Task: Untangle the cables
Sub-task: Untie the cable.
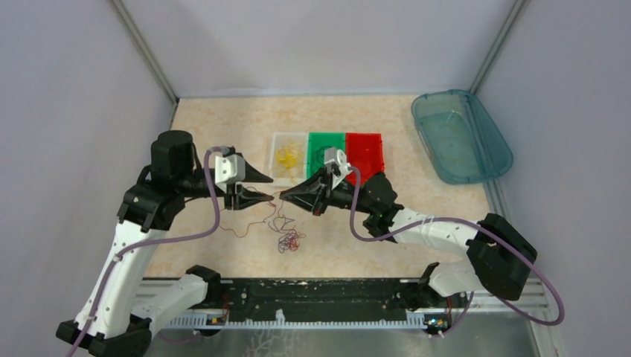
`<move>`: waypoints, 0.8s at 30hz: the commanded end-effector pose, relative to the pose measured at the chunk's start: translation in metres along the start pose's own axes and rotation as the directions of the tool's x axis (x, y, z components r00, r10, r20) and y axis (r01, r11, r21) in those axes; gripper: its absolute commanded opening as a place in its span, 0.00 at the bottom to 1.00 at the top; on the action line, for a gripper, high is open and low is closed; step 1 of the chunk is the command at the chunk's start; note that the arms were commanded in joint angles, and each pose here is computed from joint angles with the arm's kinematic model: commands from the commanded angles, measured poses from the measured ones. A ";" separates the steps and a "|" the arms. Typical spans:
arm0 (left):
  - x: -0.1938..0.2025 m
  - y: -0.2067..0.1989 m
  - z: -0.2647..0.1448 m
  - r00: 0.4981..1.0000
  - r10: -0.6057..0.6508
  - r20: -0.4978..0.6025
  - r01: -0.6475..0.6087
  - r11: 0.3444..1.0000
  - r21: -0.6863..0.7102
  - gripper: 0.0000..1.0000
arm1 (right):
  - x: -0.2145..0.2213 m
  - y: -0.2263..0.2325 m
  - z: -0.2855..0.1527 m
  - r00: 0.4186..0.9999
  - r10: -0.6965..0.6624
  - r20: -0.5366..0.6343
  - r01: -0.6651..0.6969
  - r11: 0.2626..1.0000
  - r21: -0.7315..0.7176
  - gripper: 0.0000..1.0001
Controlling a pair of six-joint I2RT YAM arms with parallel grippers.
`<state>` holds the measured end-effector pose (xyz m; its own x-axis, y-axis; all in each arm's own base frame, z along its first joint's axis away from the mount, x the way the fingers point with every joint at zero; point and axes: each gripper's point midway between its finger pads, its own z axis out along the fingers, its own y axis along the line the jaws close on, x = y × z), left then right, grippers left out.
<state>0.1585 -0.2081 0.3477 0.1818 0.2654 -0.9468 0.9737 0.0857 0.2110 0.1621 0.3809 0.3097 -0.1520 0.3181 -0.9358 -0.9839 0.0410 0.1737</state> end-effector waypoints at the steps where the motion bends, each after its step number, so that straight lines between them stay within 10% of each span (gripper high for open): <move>1: -0.003 -0.003 0.006 0.994 -0.096 0.057 0.096 0.995 0.002 0.54 | -0.023 0.008 0.004 0.998 -0.025 0.062 0.028 0.999 -0.043 0.00; 12: 0.024 0.001 0.015 0.972 -0.233 0.018 0.233 0.972 -0.015 0.62 | -0.021 0.011 0.011 0.998 -0.026 0.054 0.030 0.998 -0.064 0.00; 19: 0.023 -0.009 0.019 0.963 -0.271 0.010 0.269 0.960 0.074 0.38 | -0.023 0.011 0.016 0.998 -0.032 0.054 0.036 0.997 -0.063 0.00; 24: 0.033 -0.020 0.019 0.946 -0.322 -0.039 0.324 0.938 0.124 0.41 | -0.028 0.012 0.019 0.997 -0.041 0.061 0.045 0.997 -0.062 0.00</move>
<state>0.1626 -0.2198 0.3062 -0.1199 0.2495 -0.9609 0.9895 0.1083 -0.0954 0.1583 0.3881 0.3089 -0.1695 0.3012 -0.9384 -0.9834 0.0110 0.1812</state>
